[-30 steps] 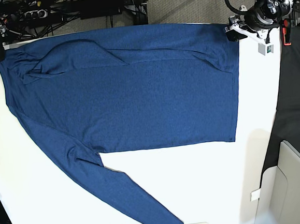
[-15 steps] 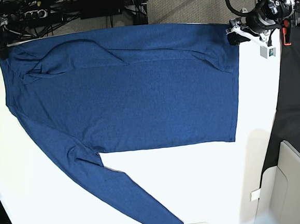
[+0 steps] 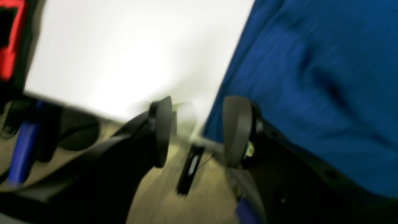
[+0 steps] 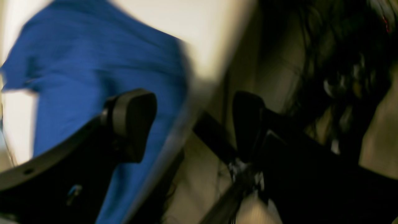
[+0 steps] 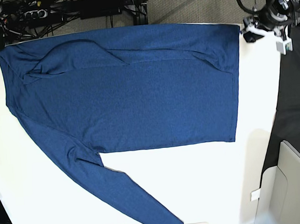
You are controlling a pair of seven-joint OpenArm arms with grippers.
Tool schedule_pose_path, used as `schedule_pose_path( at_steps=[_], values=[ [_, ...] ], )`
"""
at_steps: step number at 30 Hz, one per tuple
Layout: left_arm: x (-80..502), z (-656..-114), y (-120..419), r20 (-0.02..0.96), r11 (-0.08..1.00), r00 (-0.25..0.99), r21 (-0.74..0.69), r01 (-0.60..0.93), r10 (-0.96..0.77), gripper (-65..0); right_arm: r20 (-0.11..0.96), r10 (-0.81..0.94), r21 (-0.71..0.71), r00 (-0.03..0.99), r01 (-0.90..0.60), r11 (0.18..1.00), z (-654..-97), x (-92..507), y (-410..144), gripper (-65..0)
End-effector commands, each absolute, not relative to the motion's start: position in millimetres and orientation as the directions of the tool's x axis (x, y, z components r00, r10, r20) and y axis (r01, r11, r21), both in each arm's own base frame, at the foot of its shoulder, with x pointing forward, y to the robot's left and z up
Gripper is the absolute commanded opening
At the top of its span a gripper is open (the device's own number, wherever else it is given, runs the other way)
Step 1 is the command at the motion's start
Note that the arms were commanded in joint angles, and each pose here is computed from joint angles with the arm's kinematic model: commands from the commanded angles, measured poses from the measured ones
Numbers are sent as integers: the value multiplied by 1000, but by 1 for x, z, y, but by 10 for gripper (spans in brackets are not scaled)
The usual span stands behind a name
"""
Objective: Fold the T-shirt properly
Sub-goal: 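Release the shoulders and move both grippers to the shirt's hem corners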
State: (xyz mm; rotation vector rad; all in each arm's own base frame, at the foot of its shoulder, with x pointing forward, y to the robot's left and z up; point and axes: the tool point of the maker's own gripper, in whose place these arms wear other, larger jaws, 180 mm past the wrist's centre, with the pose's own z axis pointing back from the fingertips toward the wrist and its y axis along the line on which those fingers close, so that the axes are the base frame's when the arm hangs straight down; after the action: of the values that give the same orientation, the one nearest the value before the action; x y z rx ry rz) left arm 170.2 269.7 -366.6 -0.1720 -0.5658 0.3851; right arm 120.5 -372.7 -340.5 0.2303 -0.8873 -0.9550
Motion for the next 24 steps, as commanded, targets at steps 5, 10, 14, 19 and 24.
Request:
schedule_pose_path(
  at_steps=[5,10,14,19,24],
  values=[
    [202,-342,268,574,920,722,-294,-258,386,-397,725,-634,521,270,387,761,-259,173,-340,-227],
    [238,-320,267,644,921,661,-321,-222,384,-400,795,-567,502,213,291,814,-228,202,-343,-227],
    [264,-304,255,669,926,649,-339,-168,362,-397,875,-439,395,204,223,891,-211,224,-345,-227],
    [300,-290,234,698,924,633,-373,-81,336,-395,932,-255,212,258,181,960,-203,262,-351,-227],
    [329,-293,229,683,893,619,-444,-69,388,-395,938,-161,108,308,180,978,-209,298,-362,-227]
  ],
)
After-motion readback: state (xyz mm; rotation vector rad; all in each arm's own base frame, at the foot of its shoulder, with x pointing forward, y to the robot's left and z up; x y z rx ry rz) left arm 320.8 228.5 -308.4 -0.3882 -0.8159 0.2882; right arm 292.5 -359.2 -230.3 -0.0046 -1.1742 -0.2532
